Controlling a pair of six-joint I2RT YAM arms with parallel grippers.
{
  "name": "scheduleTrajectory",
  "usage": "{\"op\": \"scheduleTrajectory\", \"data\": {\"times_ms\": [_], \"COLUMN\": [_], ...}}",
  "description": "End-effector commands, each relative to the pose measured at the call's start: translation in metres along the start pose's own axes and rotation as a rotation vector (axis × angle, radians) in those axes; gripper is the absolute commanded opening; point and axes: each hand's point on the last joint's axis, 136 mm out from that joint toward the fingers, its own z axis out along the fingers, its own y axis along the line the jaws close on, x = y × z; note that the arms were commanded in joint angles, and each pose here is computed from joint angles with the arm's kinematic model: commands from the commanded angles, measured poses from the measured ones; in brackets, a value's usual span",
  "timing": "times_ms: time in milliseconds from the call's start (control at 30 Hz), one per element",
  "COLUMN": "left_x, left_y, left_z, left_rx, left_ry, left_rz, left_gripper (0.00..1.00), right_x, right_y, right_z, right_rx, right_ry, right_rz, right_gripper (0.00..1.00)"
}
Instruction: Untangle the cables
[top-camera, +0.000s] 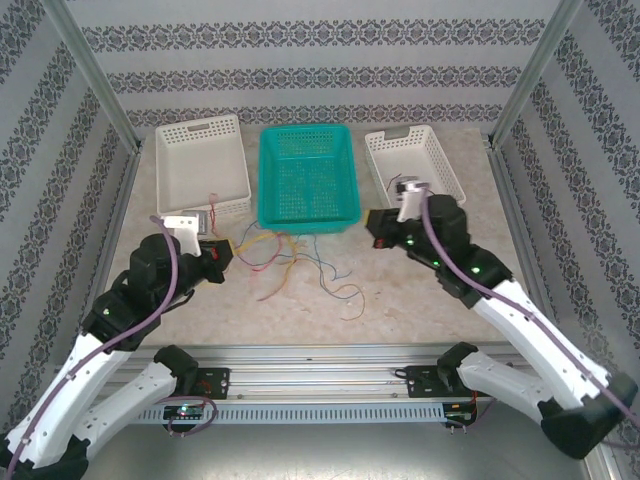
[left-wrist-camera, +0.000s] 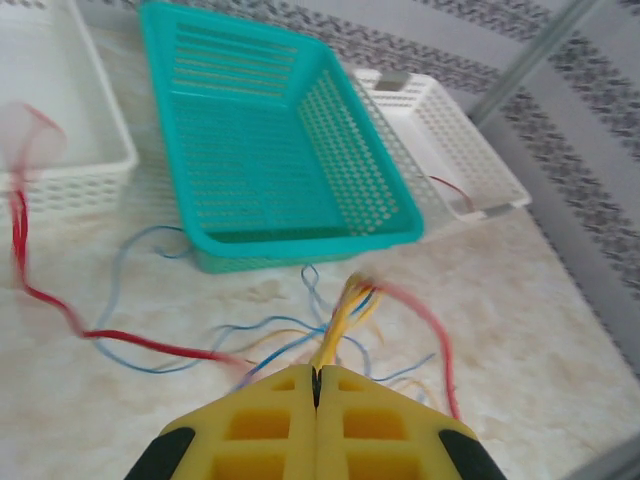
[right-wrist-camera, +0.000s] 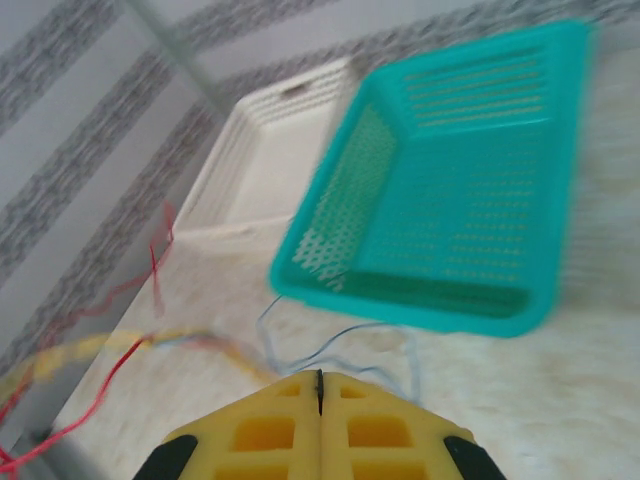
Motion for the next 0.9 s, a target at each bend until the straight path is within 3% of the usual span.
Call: {"op": "scheduleTrajectory", "data": {"times_ms": [0,67,167,367,400,500,567,667,867], "left_x": [0.005,0.001,-0.001,0.026,0.034,0.055,0.062,0.073,0.076], "left_y": [0.028,0.033,0.028,0.001,0.002,0.016,0.028,0.039,0.069], "left_z": [-0.012,-0.017,-0.019,0.010,0.017,0.031,0.037,0.050,0.085], "left_rx": [-0.149,-0.179,-0.147,0.031,0.032,-0.016,-0.078,-0.132,-0.304], "left_ry": [0.048,0.041,0.033,0.144,0.169,0.219,0.229,0.247,0.240], "left_rz": [0.121,0.149,0.162,0.087,0.062,0.004,-0.031,-0.106,-0.119], "left_gripper": [0.00,0.00,0.00,0.00,0.00,0.00,0.00,0.35,0.56], "right_x": [0.001,-0.007,-0.012,0.018,0.029,0.064,0.080,0.097,0.103], "right_y": [-0.026,-0.036,-0.028,0.027,0.037,0.058,0.059,0.054,0.059], "right_z": [-0.017,-0.027,-0.030,0.002,0.008,0.027,0.043,0.063,0.072], "right_rx": [0.091,0.123,0.056,-0.205,-0.217,-0.224,-0.192,-0.178,-0.217], "right_ry": [-0.004,-0.035,-0.047,0.115,0.151,0.233,0.261,0.304,0.297], "right_rz": [0.035,0.050,0.075,-0.005,-0.052,-0.182,-0.201,-0.169,-0.150], "right_gripper": [0.00,0.00,0.00,0.00,0.05,0.34,0.43,0.47,0.48]}}
